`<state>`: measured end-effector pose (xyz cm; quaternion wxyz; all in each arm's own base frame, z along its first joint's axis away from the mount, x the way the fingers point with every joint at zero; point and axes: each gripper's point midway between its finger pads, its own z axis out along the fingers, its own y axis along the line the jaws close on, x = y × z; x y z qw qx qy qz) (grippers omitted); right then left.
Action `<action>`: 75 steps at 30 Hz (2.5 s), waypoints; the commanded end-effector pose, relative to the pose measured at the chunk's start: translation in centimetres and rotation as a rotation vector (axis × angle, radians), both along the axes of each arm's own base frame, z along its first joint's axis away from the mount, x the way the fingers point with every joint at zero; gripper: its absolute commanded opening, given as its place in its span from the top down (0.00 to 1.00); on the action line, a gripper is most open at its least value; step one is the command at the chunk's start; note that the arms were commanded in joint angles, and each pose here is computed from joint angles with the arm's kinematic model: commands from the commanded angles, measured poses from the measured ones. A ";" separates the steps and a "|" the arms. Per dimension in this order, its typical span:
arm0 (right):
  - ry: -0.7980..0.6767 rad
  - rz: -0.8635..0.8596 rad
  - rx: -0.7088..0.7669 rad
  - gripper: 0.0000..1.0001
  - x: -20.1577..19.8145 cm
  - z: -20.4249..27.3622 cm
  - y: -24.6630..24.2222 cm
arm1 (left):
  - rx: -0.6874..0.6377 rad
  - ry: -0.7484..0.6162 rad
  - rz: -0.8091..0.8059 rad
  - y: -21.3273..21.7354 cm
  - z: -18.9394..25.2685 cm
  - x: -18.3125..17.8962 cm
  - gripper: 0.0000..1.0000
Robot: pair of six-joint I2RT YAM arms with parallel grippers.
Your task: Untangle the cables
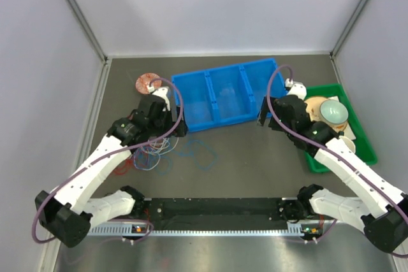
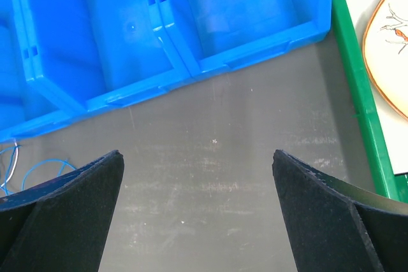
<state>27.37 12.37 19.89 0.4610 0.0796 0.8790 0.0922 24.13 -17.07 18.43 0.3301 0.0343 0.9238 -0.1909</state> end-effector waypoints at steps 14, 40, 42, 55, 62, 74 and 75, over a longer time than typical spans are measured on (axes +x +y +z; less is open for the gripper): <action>0.038 0.022 0.059 0.01 -0.3 -1.0 1.4 | 0.050 0.110 0.086 -1.8 -8.8 -1.5 0.12; -0.032 -0.035 0.084 0.01 -1.1 0.8 -0.3 | 0.003 0.003 -0.339 -13.3 -4.0 -4.2 1.00; -0.060 -0.076 0.078 0.01 -1.1 1.2 -1.2 | -0.003 -0.007 -0.388 -14.7 -3.2 -4.6 1.00; -0.208 -0.249 0.053 0.02 -4.3 5.6 -7.3 | 0.107 -0.362 -0.235 -16.0 10.9 3.4 1.00; -0.176 -0.233 0.056 0.02 -4.6 5.0 -6.9 | 0.131 -0.534 -0.120 -14.0 18.9 6.7 1.00; -0.175 -0.253 0.061 0.02 -5.1 4.5 -7.4 | 0.120 -0.519 0.044 -9.3 18.2 13.0 1.00; -0.177 -0.253 0.060 0.02 -5.0 4.6 -7.5 | 0.098 -0.519 0.067 -8.7 18.2 13.7 1.00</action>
